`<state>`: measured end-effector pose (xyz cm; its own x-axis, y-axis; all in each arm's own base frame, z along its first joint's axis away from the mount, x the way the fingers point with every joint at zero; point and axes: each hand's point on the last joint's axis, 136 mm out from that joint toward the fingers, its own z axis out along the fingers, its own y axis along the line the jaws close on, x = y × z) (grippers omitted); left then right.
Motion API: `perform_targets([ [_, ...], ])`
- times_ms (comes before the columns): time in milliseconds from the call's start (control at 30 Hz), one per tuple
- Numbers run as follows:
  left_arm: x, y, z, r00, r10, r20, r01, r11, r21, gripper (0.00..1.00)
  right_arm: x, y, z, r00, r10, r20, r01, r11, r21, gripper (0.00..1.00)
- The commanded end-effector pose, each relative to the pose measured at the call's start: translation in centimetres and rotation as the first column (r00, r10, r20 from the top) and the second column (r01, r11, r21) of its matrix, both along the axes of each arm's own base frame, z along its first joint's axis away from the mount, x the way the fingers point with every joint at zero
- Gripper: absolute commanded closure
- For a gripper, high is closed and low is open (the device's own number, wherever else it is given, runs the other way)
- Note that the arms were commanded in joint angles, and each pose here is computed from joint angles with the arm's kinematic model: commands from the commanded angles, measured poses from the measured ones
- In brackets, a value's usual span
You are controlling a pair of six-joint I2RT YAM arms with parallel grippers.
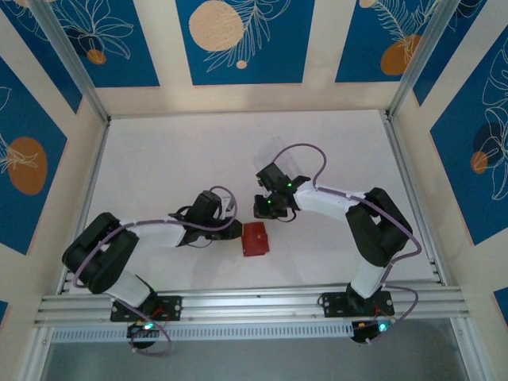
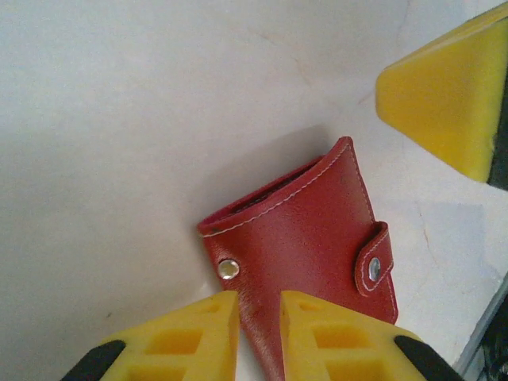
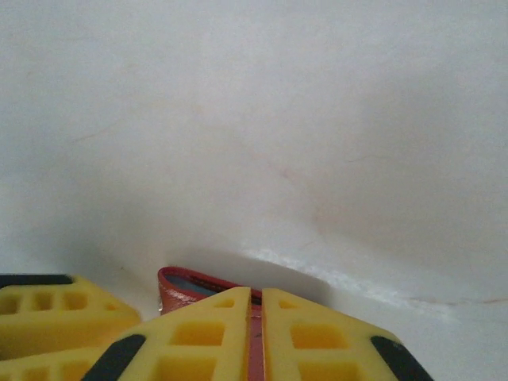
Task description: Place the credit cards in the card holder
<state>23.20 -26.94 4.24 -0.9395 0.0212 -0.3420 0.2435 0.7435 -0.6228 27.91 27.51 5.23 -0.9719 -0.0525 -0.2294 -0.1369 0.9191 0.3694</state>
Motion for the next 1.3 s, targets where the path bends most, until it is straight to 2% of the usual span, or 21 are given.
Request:
perform_targets([
  [0, -0.2, 0.8, 0.5, 0.999, 0.040, 0.000, -0.040, 0.999, 0.032, 0.79, -1.3, -1.7, 0.8, 0.999, 0.030, 0.011, -0.029, 0.996, -0.088, 0.80],
  [167, 0.5, -1.0, 1.9, 1.000, 0.000, -0.014, 0.000, 1.000, -0.010, 0.80, -4.0, -0.8, 0.4, 0.995, 0.099, -0.028, -0.102, 0.989, -0.111, 0.74],
  [533, 1.9, -3.1, -0.2, 0.997, -0.033, -0.071, 0.032, 0.999, -0.015, 0.87, -7.3, -0.4, -0.1, 0.985, 0.153, -0.078, -0.163, 0.978, -0.131, 0.77],
  [933, 0.5, -1.9, -3.9, 0.991, -0.026, -0.134, 0.032, 0.999, 0.040, 0.89, -7.8, 0.8, -1.8, 0.971, 0.206, -0.117, -0.224, 0.961, -0.163, 0.66],
  [1267, -0.3, -1.3, -4.8, 0.988, -0.024, -0.153, 0.032, 0.998, 0.048, 0.91, -7.7, -0.7, -4.2, 0.976, 0.193, -0.105, -0.218, 0.915, -0.340, 0.66],
])
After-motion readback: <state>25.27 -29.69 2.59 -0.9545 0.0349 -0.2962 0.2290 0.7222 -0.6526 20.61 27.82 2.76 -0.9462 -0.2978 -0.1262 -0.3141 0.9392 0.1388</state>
